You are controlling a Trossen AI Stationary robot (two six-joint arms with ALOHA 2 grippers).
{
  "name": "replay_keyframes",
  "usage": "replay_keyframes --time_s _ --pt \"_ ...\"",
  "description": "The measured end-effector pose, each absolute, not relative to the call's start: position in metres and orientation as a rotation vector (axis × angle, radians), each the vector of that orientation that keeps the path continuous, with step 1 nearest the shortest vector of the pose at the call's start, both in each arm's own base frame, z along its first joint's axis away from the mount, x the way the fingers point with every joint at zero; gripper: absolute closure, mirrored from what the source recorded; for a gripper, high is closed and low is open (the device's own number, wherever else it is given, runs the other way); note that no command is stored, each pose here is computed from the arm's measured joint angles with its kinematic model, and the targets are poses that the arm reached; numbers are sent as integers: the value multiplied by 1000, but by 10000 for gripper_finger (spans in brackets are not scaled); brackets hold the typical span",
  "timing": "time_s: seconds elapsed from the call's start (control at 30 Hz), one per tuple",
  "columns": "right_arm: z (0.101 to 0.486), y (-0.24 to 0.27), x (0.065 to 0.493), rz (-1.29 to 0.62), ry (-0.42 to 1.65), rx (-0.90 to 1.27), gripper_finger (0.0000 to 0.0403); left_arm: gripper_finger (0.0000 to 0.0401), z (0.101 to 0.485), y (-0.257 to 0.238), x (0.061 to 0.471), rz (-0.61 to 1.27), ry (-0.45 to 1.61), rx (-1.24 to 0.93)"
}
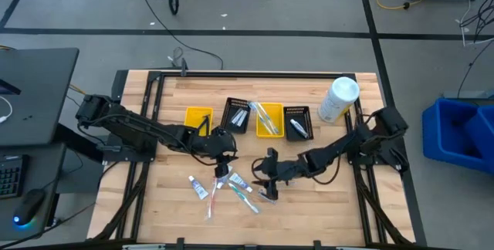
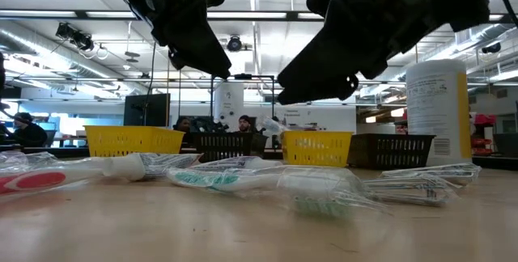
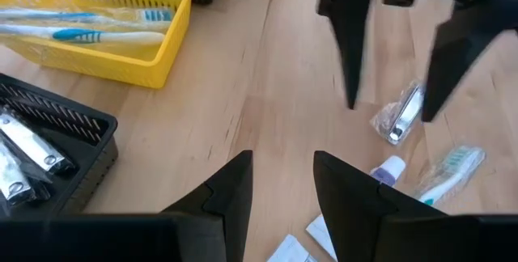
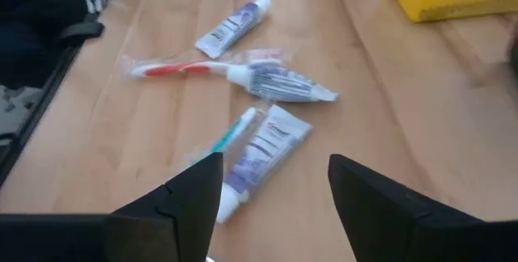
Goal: Pick & Place Travel size toiletries
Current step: Put the violet toothpaste into the right black bin
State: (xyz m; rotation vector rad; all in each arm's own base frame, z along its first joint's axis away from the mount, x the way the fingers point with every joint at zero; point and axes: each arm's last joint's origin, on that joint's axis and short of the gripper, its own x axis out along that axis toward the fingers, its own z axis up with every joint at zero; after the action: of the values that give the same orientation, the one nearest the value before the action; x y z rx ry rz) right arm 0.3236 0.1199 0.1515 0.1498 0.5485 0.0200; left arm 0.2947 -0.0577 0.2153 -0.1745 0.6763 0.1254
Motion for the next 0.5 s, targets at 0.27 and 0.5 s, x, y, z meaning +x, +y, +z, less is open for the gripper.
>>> replay_keyframes --time_s 0.27,0.5 --pt "129 129 337 -9 516 128 191 260 213 -57 292 127 712 -160" --pt "111 143 366 -29 587 79 177 260 211 -57 291 134 741 -162"
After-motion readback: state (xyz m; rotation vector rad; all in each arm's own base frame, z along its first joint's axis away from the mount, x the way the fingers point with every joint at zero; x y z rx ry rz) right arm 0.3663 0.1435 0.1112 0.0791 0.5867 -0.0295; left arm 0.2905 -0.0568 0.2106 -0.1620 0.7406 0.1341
